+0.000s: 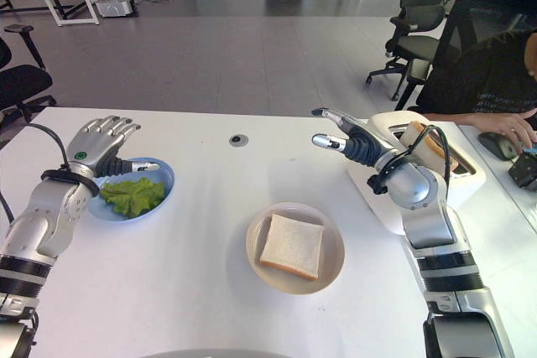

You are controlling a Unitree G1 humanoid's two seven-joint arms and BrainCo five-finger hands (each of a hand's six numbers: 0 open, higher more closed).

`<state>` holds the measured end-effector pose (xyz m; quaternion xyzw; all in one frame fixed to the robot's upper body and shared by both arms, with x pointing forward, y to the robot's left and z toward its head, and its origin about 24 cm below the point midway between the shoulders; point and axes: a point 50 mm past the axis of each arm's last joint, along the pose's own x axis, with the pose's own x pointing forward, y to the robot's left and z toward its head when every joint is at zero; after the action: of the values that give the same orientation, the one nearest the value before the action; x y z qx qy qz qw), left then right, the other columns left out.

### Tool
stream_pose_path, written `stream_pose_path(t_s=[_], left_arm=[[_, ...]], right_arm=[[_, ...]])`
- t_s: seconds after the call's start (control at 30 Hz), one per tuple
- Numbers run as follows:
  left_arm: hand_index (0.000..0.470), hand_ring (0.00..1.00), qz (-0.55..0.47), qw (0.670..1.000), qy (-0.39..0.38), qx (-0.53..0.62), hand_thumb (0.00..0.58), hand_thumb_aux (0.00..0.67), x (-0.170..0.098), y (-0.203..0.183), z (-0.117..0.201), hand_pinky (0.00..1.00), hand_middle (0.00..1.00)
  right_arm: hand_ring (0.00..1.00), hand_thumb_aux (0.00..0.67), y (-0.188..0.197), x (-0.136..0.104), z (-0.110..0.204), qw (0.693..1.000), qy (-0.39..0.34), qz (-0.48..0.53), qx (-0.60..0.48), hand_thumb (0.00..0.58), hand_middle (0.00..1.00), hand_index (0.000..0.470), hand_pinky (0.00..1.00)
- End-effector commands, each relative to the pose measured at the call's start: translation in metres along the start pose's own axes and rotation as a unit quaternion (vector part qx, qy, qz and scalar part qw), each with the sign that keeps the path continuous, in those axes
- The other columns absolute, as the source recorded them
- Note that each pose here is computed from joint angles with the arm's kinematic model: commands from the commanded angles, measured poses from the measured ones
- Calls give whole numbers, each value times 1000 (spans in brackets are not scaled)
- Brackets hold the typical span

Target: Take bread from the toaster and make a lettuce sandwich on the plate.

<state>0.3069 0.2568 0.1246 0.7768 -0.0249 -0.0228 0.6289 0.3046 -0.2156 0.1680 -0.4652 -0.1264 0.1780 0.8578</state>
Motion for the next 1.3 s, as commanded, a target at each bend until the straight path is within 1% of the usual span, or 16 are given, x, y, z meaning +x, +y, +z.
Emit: stream_pose_path(t_s=[0.03, 0.2, 0.23, 0.4, 0.57, 0.63, 0.9, 1.03, 1.2, 1.3], left_arm=[[0, 0, -65, 997, 22, 47, 0, 0, 1, -17, -23, 0, 0], [0, 0, -146, 988, 10, 38, 0, 0, 2, -50, -22, 0, 0], [470, 0, -155, 987, 9, 25, 580, 670, 2, -54, -21, 0, 0], [470, 0, -158, 987, -28, -24, 580, 670, 4, -63, -9, 0, 0], [470, 0, -204, 970, -66, -114, 580, 670, -2, -84, 6, 0, 0], [470, 0, -192, 971, -70, -122, 580, 670, -2, -83, 6, 0, 0], [470, 0, -117, 984, -81, -105, 580, 670, 8, -53, 1, 0, 0], [470, 0, -52, 988, -109, -94, 580, 670, 9, -20, 7, 0, 0], [470, 0, 10, 983, -159, -90, 580, 670, 5, 20, 30, 0, 0], [470, 0, 23, 970, -209, -121, 580, 670, -1, 35, 58, 0, 0]], right_arm=[[0, 0, -2, 3, -2, 999, 22, -1, -34, 0, 0, 0, 0], [0, 0, 1, 1, 1, 1000, 16, -1, -21, 0, 0, 0, 0], [0, 0, 2, 1, 2, 1000, 14, 0, -19, 0, 0, 0, 0], [0, 0, 1, 1, 2, 1000, 15, -6, -22, 0, 0, 0, 0], [0, 0, -2, 2, 3, 1000, 11, -17, -22, 0, 0, 0, 0], [0, 0, -2, 2, 2, 1000, 11, -19, -21, 0, 0, 0, 0], [0, 0, -1, 2, 0, 999, 17, -23, -22, 0, 0, 0, 0], [0, 0, 1, 3, -2, 999, 21, -23, -24, 0, 0, 0, 0], [0, 0, 0, 2, -4, 999, 26, -28, -25, 0, 0, 0, 0], [0, 0, 0, 3, -5, 999, 30, -31, -25, 0, 0, 0, 0]])
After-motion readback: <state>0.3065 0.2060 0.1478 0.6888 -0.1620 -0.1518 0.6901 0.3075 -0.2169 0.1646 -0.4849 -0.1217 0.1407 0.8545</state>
